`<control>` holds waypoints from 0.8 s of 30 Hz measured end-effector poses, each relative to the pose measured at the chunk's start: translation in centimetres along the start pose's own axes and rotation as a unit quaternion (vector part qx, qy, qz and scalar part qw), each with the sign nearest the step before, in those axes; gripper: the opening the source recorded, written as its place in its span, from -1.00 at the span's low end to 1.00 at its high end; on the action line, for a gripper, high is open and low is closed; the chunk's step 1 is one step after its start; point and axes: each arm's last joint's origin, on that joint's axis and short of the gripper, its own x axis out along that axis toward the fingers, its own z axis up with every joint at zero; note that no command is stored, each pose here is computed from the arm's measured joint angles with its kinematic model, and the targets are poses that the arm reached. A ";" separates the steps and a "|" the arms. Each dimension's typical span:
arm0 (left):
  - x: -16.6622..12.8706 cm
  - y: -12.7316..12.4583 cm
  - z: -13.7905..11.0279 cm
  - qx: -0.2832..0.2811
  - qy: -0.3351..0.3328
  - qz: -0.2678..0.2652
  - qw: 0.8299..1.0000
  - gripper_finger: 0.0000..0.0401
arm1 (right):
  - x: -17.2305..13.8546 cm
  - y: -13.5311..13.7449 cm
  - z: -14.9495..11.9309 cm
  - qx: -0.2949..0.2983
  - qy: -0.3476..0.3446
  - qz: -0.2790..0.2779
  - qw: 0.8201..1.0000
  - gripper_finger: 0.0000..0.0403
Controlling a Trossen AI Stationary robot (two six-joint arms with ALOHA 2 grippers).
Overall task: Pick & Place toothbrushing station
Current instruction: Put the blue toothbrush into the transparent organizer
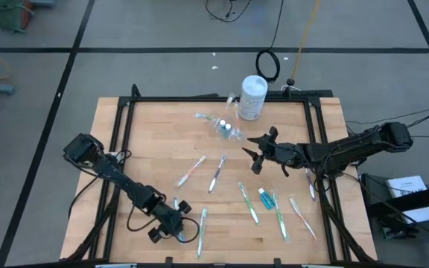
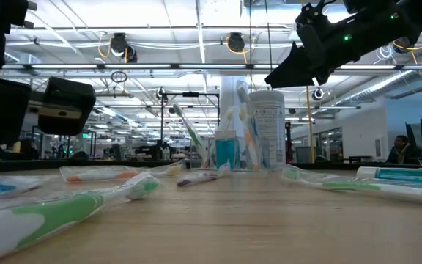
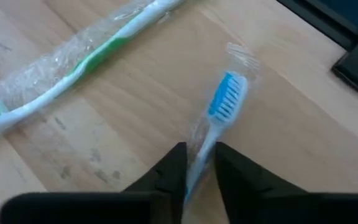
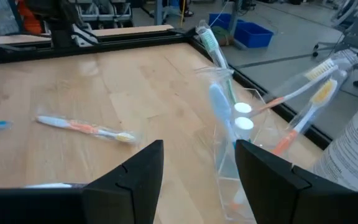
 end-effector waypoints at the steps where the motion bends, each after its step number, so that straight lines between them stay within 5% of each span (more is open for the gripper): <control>1: 0.0 0.0 0.0 -0.003 -0.002 -0.001 1.000 -0.65 | 0.0 0.0 0.0 0.001 0.000 0.000 1.000 -0.04; 6: -1.0 0.3 1.1 0.006 -0.047 0.013 0.999 -0.95 | 0.0 0.0 0.0 0.001 0.000 0.000 1.000 -0.04; 14: -8.9 1.9 5.4 0.048 -0.170 0.146 0.973 -0.91 | 0.0 0.0 -0.1 0.025 0.005 -0.001 1.000 -0.04; 18: -14.5 2.8 6.9 0.051 -0.260 0.290 0.919 -0.98 | 0.0 0.0 -0.2 0.044 0.009 -0.002 0.999 -0.04; 21: -18.3 4.1 7.4 0.003 -0.333 0.397 0.855 -0.93 | 0.0 0.0 -0.3 0.061 0.013 -0.002 0.998 -0.04; 24: -21.4 5.5 7.3 -0.024 -0.397 0.449 0.800 -0.94 | 0.0 0.0 -0.4 0.069 0.017 -0.003 0.997 -0.04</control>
